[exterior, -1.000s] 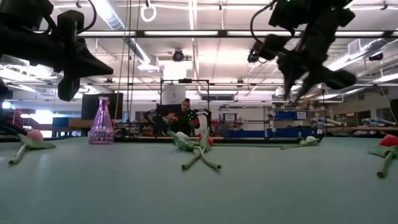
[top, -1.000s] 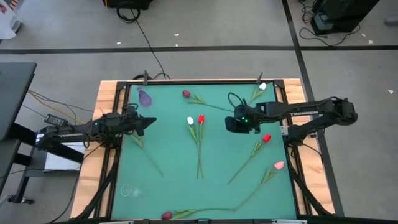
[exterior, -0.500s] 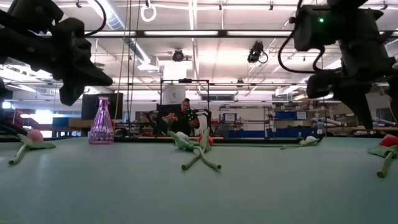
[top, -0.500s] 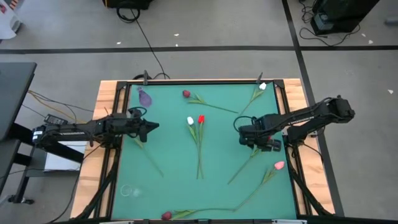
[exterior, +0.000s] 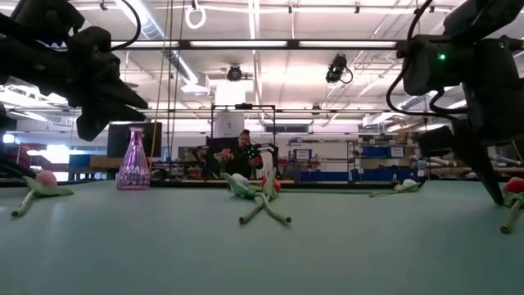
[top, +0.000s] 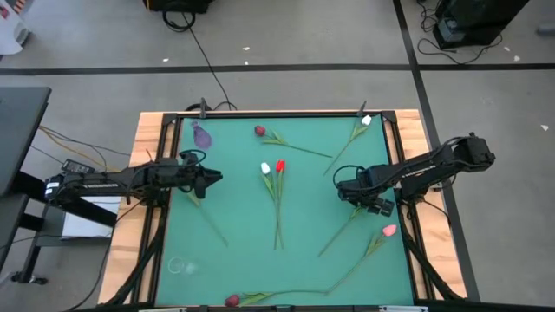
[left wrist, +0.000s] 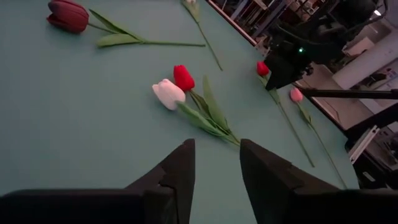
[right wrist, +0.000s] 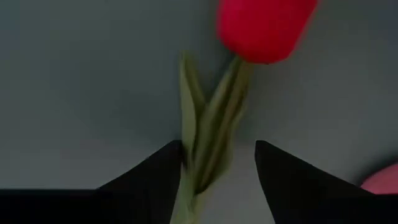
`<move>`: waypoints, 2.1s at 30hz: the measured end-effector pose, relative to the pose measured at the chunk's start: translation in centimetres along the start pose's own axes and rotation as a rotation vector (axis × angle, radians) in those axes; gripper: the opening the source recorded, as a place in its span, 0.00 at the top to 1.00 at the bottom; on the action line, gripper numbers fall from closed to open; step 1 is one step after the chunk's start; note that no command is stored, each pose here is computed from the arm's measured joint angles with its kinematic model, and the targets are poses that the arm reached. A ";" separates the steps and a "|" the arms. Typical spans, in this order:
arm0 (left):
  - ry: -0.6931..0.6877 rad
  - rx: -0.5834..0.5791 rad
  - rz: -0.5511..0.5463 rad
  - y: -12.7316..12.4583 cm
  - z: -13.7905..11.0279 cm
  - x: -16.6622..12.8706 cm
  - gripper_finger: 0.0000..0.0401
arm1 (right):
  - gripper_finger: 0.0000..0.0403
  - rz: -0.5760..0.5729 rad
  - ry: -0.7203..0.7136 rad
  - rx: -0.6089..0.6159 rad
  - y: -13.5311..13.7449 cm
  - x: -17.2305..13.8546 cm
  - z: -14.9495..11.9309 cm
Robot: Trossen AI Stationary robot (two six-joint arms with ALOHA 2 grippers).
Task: Sort flowers into vase by color
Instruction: Put the right red flower into the transparent vase
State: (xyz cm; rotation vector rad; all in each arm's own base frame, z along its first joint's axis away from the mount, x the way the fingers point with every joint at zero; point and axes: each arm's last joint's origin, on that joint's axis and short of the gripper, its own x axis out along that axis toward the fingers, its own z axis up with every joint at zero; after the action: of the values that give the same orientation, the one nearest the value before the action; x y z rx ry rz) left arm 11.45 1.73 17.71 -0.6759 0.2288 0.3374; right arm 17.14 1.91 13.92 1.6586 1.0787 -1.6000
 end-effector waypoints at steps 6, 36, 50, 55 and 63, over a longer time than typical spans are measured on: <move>-0.001 0.000 0.000 0.0 0.0 0.0 0.66 | 0.63 0.020 -0.020 -0.018 -0.2 0.5 0.2; -0.278 0.127 -0.069 -1.4 2.2 -0.4 0.66 | 0.98 0.425 -0.390 -0.556 2.7 -3.8 -3.0; -0.381 0.121 -0.180 -2.4 3.3 -0.4 0.66 | 0.97 1.061 -0.836 -1.101 8.5 -12.1 -6.4; -0.381 0.153 -0.270 -3.0 3.6 0.2 0.66 | 0.97 1.267 -0.879 -1.123 10.0 -15.2 -5.9; -0.375 0.145 -0.302 -3.6 3.9 1.7 0.60 | 0.98 1.407 -0.888 -1.304 13.1 -19.2 -6.5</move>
State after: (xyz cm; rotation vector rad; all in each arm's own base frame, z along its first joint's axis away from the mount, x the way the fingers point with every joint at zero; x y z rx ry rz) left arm 14.79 1.96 22.17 -0.4839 -0.2041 0.1511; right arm 32.71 -2.00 31.97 0.3287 0.1075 -0.2723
